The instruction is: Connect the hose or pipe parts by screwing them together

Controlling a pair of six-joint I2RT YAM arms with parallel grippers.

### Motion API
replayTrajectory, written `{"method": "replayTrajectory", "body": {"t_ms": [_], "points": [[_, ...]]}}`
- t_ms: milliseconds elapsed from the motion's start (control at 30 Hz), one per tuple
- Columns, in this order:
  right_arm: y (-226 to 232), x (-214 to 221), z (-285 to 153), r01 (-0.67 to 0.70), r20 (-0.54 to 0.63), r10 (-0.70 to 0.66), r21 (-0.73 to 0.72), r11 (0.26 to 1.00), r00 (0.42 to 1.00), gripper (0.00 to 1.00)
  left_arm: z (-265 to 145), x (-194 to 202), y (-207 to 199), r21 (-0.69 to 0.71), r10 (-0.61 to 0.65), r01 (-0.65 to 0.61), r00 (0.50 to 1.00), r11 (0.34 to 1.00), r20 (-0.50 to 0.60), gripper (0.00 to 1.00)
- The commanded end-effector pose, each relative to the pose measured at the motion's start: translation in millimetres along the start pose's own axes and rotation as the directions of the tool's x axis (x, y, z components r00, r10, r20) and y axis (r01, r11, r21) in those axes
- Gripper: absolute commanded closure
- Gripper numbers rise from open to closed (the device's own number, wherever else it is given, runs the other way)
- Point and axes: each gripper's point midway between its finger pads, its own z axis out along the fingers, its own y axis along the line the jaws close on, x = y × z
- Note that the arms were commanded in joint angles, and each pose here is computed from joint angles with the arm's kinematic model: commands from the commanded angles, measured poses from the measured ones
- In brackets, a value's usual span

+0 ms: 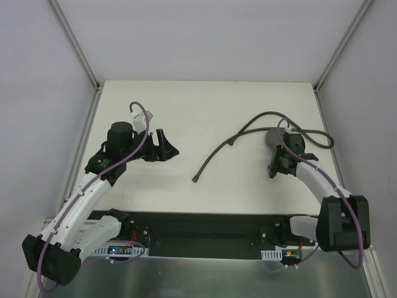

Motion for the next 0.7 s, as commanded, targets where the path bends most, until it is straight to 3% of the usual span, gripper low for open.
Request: {"method": "replayTrajectory", "body": {"t_ms": [0,67,200,300,367,433,667], "points": [[52.9,-41.5,-51.5,0.206,0.324,-0.143,-0.171,0.963,0.935,0.99,6.2,-8.3,0.6,-0.016,-0.046,0.046,0.999,0.999,-0.001,0.2],[93.3,-37.7,-75.2,0.346,0.433,-0.187,-0.324,0.881,0.882,0.99,6.4,-12.1,-15.6,0.047,-0.063,0.064,0.998,0.997,-0.032,0.21],[134.2,-24.5,-127.3,0.476,0.582,-0.157,-0.449,0.756,0.798,0.99,14.5,-20.9,-45.0,0.159,-0.087,0.102,0.991,0.982,-0.102,0.21],[158.5,-9.3,-142.4,0.509,0.573,-0.163,-0.517,0.688,0.803,0.99,19.0,-28.4,-79.8,0.297,-0.038,0.073,0.992,0.952,-0.12,0.17],[181.7,2.9,-158.9,0.557,0.594,-0.166,-0.567,0.607,0.787,0.99,21.1,-31.1,-95.9,0.348,-0.006,0.045,0.994,0.936,-0.113,0.12],[194.5,10.4,-168.8,0.55,0.59,-0.136,-0.61,0.571,0.796,0.99,27.4,-30.7,-107.9,0.382,0.021,0.018,0.995,0.924,-0.097,0.09],[232.1,27.7,-200.5,0.563,0.618,-0.048,-0.677,0.475,0.784,0.99,61.6,-11.8,-104.7,0.35,-0.018,0.063,0.991,0.935,-0.131,0.11]]}}
